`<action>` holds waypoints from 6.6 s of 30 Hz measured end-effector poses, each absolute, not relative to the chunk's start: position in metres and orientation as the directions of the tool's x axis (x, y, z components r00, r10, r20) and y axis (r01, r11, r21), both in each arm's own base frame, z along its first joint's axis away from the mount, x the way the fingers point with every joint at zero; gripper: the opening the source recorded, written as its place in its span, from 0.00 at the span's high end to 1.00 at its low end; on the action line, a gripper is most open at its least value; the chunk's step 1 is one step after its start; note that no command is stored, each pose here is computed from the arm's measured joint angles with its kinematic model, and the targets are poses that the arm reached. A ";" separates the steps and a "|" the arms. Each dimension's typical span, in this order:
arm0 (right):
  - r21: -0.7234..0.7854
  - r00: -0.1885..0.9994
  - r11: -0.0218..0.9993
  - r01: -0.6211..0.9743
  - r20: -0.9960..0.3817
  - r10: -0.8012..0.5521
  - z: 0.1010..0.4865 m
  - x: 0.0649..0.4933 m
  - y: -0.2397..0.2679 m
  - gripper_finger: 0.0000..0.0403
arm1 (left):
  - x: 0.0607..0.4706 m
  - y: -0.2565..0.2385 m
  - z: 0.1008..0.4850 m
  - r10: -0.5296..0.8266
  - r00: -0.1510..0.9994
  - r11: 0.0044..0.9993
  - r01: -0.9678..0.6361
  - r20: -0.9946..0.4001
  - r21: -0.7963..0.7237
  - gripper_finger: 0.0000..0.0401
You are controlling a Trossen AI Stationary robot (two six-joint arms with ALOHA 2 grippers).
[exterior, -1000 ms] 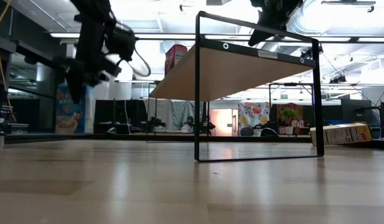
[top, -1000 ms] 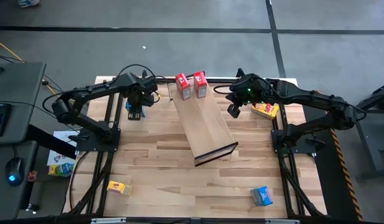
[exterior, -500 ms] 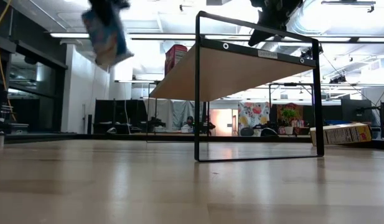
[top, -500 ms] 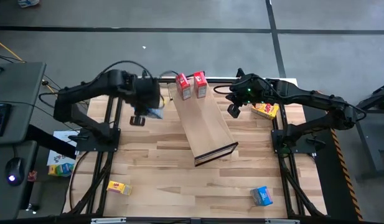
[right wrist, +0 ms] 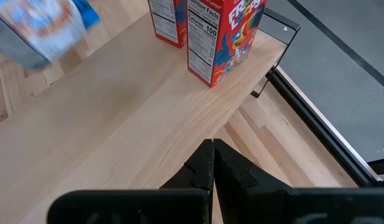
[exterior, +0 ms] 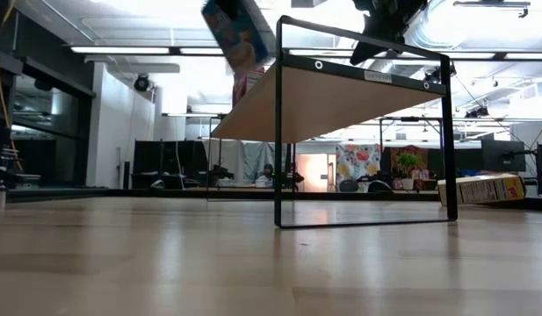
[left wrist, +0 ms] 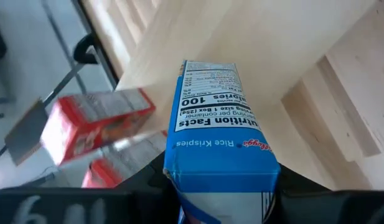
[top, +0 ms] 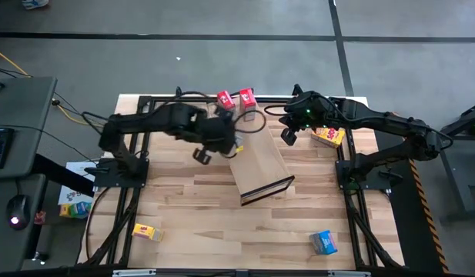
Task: Stack cereal on shelf
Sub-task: Put the left blue cereal box on the shelf, then put the blue cereal box aligned with the other blue cereal box on the shelf
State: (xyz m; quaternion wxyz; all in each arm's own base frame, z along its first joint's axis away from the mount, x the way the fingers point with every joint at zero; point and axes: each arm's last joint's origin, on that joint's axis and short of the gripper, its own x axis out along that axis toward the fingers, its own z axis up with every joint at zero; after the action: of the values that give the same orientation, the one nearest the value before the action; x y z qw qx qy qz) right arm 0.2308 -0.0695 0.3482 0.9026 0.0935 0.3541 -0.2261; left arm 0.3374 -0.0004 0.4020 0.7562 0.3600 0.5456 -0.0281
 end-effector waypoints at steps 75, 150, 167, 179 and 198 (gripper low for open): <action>0.014 0.651 0.883 0.469 -0.681 -0.335 0.348 0.231 -0.069 1.00 | 0.295 0.032 0.446 0.336 0.586 0.864 0.120 -0.737 0.489 0.63; 0.226 0.942 0.939 0.259 -0.274 -0.194 0.248 0.292 -0.043 1.00 | 0.276 0.073 0.213 0.453 0.849 0.890 -0.409 -0.272 0.203 1.00; 0.094 0.901 0.945 0.314 -0.343 -0.265 0.245 0.284 -0.057 1.00 | 0.216 0.036 0.244 0.254 0.944 0.952 -0.205 -0.212 0.229 1.00; 0.017 0.879 0.921 0.390 -0.307 -0.366 0.277 0.243 -0.045 1.00 | 0.163 0.023 0.227 0.239 0.969 0.945 -0.247 0.063 0.214 1.00; 0.030 0.868 0.875 0.482 -0.152 -0.473 0.274 0.217 -0.031 1.00 | 0.160 0.023 0.227 0.258 0.965 0.928 -0.262 0.050 0.265 0.99</action>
State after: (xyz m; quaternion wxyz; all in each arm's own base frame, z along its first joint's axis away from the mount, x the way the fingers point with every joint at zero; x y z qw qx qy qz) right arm 0.2173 -0.0308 0.2744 0.9658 0.0336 0.0699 -0.2473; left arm 0.1605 0.0231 0.2270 0.9818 0.1358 -0.0073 0.1325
